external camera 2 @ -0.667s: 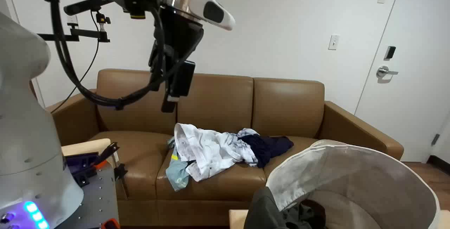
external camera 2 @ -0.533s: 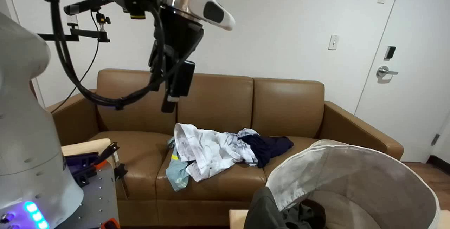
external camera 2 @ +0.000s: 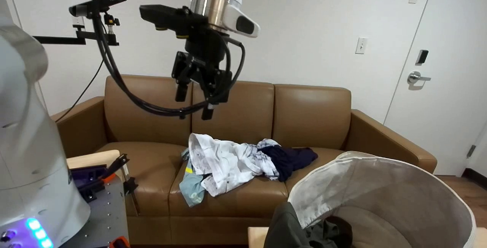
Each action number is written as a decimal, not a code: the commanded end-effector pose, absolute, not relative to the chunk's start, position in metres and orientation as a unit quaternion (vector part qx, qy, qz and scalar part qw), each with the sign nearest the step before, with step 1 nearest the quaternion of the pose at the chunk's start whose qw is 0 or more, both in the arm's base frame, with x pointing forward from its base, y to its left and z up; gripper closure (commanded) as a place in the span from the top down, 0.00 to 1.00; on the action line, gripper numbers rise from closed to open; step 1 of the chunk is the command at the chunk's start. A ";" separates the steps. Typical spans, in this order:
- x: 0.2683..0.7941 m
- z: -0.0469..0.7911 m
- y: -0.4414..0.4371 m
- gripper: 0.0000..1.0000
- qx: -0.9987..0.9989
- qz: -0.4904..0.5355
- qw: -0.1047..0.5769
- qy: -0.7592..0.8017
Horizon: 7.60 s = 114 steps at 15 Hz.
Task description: Pick the white shorts on the sofa and put them in the laundry bag
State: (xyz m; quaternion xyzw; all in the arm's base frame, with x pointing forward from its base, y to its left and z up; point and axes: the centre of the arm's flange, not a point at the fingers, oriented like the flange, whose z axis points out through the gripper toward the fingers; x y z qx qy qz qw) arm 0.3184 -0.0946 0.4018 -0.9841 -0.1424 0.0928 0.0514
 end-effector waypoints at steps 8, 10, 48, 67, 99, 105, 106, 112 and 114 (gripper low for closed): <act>0.360 0.300 0.061 1.00 -0.903 0.077 0.061 -0.419; 0.351 0.307 0.058 1.00 -0.910 0.088 0.056 -0.402; 0.507 0.061 0.288 1.00 -0.631 0.034 0.086 -0.770; 0.527 -0.043 0.368 1.00 -0.799 0.000 -0.109 -0.591; 0.610 0.138 0.325 0.02 -0.772 -0.104 -0.094 -0.621; 0.623 0.120 0.339 0.02 -0.786 -0.106 -0.079 -0.604; 0.631 0.127 0.336 0.02 -0.787 -0.116 -0.090 -0.599; 0.687 0.275 0.332 0.02 -0.776 -0.238 -0.179 -0.556; 0.692 0.332 0.327 0.02 -0.768 -0.268 -0.219 -0.538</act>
